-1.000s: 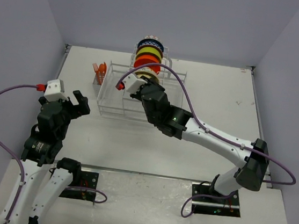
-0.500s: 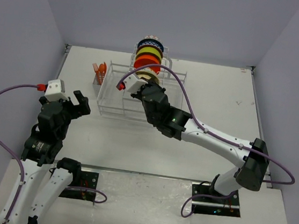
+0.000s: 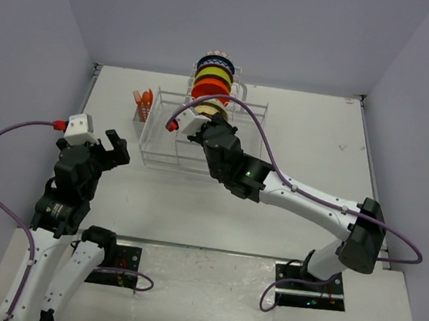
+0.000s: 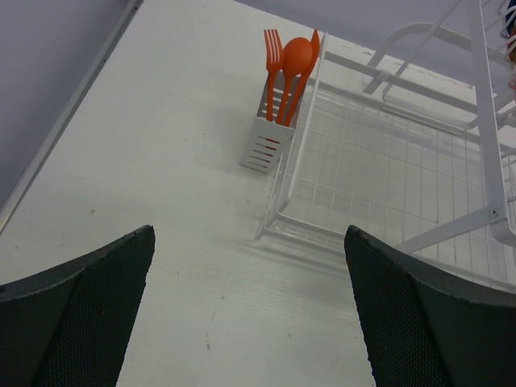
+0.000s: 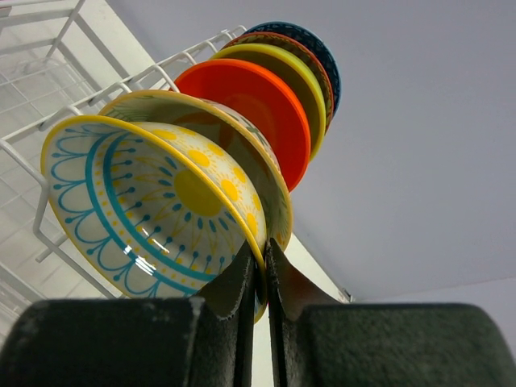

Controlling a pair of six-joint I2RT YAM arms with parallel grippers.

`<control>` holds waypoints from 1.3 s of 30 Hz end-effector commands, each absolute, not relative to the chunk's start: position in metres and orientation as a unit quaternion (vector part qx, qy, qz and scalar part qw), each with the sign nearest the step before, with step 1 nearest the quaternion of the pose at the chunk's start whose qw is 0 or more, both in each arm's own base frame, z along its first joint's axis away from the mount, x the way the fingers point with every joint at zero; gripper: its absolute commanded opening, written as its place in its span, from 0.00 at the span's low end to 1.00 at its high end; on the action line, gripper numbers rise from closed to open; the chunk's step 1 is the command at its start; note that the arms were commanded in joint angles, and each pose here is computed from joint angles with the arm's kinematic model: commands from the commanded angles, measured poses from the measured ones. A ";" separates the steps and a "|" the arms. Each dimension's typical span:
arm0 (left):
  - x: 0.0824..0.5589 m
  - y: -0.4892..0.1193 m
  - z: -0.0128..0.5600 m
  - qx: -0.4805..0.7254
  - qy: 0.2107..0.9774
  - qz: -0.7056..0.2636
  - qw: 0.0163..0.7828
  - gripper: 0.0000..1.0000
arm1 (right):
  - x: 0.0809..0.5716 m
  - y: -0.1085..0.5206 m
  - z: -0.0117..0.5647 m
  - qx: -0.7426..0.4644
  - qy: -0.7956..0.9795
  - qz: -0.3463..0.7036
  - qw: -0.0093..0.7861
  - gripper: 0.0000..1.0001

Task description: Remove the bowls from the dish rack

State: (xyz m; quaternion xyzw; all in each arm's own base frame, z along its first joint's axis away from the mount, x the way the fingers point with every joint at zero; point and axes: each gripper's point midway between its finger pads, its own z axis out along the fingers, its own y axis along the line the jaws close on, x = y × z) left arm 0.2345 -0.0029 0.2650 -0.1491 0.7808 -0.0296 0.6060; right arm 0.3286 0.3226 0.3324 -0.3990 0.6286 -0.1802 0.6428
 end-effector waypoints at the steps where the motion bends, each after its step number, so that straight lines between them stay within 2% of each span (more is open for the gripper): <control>1: 0.238 -0.003 0.273 -0.152 0.771 -0.031 0.617 1.00 | 0.327 0.319 0.355 -0.364 0.621 -0.176 0.672 0.00; 23: 0.238 -0.002 0.273 -0.153 0.771 -0.029 0.617 1.00 | 0.316 0.301 0.403 -0.322 0.594 -0.172 0.716 0.00; 32: 0.238 -0.002 0.273 -0.153 0.773 -0.029 0.615 1.00 | 0.312 0.296 0.412 -0.314 0.596 -0.159 0.721 0.00; 39: 0.238 -0.002 0.273 -0.154 0.773 -0.027 0.615 1.00 | 0.314 0.301 0.399 -0.328 0.600 -0.157 0.712 0.00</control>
